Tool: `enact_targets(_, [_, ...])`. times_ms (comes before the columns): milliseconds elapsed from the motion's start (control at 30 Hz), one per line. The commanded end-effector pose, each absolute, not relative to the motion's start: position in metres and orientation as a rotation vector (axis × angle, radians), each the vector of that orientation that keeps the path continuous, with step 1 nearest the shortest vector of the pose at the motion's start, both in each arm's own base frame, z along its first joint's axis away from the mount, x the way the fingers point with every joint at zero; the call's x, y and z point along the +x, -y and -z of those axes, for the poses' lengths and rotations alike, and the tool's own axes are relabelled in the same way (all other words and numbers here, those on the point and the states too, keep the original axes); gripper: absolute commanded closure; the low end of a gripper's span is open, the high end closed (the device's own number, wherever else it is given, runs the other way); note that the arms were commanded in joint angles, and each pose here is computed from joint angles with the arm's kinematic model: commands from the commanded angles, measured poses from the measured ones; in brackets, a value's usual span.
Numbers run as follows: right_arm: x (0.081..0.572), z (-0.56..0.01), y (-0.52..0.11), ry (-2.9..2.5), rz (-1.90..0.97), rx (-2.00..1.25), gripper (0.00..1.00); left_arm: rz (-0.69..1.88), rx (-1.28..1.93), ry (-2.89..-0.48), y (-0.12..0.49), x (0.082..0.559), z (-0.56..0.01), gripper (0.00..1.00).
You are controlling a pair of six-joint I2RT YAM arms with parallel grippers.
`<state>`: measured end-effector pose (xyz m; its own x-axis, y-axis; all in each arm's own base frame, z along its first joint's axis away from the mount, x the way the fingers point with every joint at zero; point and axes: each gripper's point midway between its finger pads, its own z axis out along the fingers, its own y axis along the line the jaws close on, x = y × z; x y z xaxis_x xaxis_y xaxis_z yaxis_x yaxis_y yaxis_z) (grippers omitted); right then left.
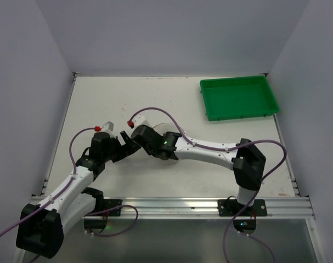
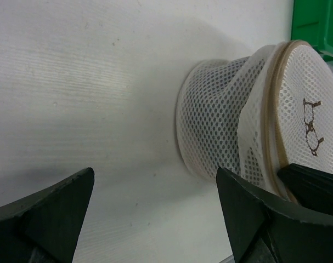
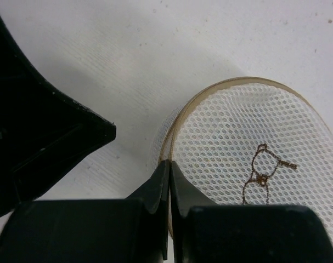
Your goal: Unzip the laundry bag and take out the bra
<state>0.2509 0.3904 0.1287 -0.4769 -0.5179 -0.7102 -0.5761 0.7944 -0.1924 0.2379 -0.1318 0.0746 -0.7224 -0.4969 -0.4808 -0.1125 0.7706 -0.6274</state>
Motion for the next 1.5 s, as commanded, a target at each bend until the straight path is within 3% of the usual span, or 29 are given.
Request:
enact_targets(0, [0.252,-0.192,-0.391,-2.066,-0.229,-0.676,1.00,0.907,-0.374,-2.189,0.149,0.252,-0.117,0.05])
enact_targets(400, [0.250,-0.209,-0.377,-2.062,-0.264,-0.568,1.00,1.032,-0.330,-2.096,0.165,0.266,-0.161,0.07])
enact_targets(1000, [0.257,-0.232,-0.344,-2.050,-0.321,-0.409,1.00,1.065,-0.271,-2.090,0.204,0.294,-0.181,0.16])
enact_targets(1133, [0.259,-0.236,-0.332,-2.044,-0.320,-0.352,1.00,1.000,-0.268,-2.146,0.211,0.297,-0.163,0.26])
enact_targets(1467, [0.250,-0.226,-0.261,-2.054,-0.342,-0.111,1.00,0.893,-0.290,-2.196,0.204,0.289,-0.131,1.00])
